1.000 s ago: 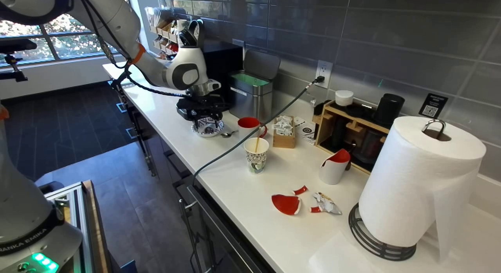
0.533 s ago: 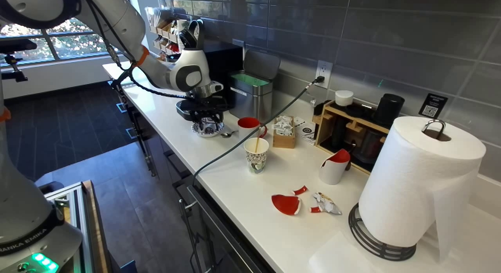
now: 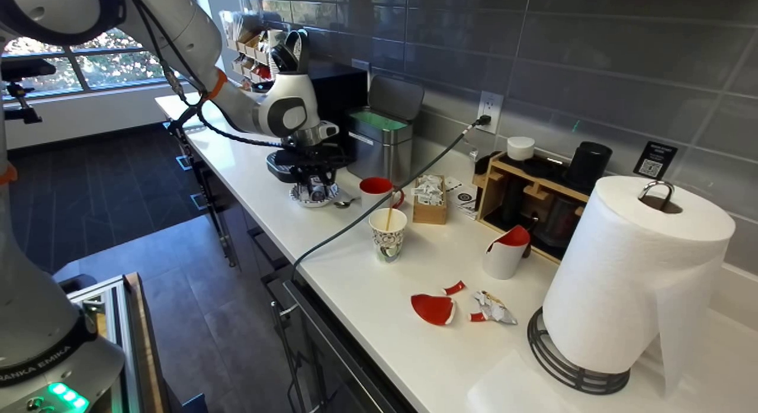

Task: Remove the coffee pod from the bowl and put it on the counter.

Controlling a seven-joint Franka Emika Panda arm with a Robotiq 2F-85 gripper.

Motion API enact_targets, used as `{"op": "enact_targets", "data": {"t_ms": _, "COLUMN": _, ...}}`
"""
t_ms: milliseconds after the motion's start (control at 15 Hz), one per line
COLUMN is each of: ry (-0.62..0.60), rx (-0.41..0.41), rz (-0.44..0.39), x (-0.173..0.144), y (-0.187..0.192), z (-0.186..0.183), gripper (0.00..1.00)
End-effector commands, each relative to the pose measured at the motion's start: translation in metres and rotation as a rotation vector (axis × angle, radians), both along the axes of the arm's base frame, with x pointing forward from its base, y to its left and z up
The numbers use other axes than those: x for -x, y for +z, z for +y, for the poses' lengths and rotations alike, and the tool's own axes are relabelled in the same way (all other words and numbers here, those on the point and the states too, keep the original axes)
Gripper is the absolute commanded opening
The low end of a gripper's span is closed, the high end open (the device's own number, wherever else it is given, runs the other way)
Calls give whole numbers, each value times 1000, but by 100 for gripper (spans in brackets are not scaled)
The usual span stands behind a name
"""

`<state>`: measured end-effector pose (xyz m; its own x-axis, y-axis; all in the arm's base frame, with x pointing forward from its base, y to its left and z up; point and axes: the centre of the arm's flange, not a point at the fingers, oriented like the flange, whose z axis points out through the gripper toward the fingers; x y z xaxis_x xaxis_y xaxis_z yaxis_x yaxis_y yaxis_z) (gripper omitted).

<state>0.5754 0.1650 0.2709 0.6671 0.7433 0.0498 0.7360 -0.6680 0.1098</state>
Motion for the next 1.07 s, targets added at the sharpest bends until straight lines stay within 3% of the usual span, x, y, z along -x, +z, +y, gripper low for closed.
{"op": "enact_targets", "data": {"t_ms": 0, "ry": 12, "rx": 14, "rz": -9, "x": 4, "y": 11, "z": 8, "gripper": 23}}
{"op": "enact_targets", "data": {"t_ms": 333, "ry": 35, "rx": 22, "rz": -53, "x": 22, "y": 51, "z": 15, "gripper": 23}}
{"op": "enact_targets", "data": {"t_ms": 533, "ry": 7, "rx": 107, "rz": -45, "x": 37, "y": 75, "z": -1, "gripper": 23}}
{"op": "enact_targets", "data": {"t_ms": 800, "ry": -24, "rx": 251, "rz": 156, "x": 52, "y": 78, "z": -25, "gripper": 23}}
{"op": "enact_targets", "data": {"t_ms": 1000, "ry": -22, "rx": 318, "rz": 327, "x": 53, "y": 53, "z": -28, "gripper": 23}}
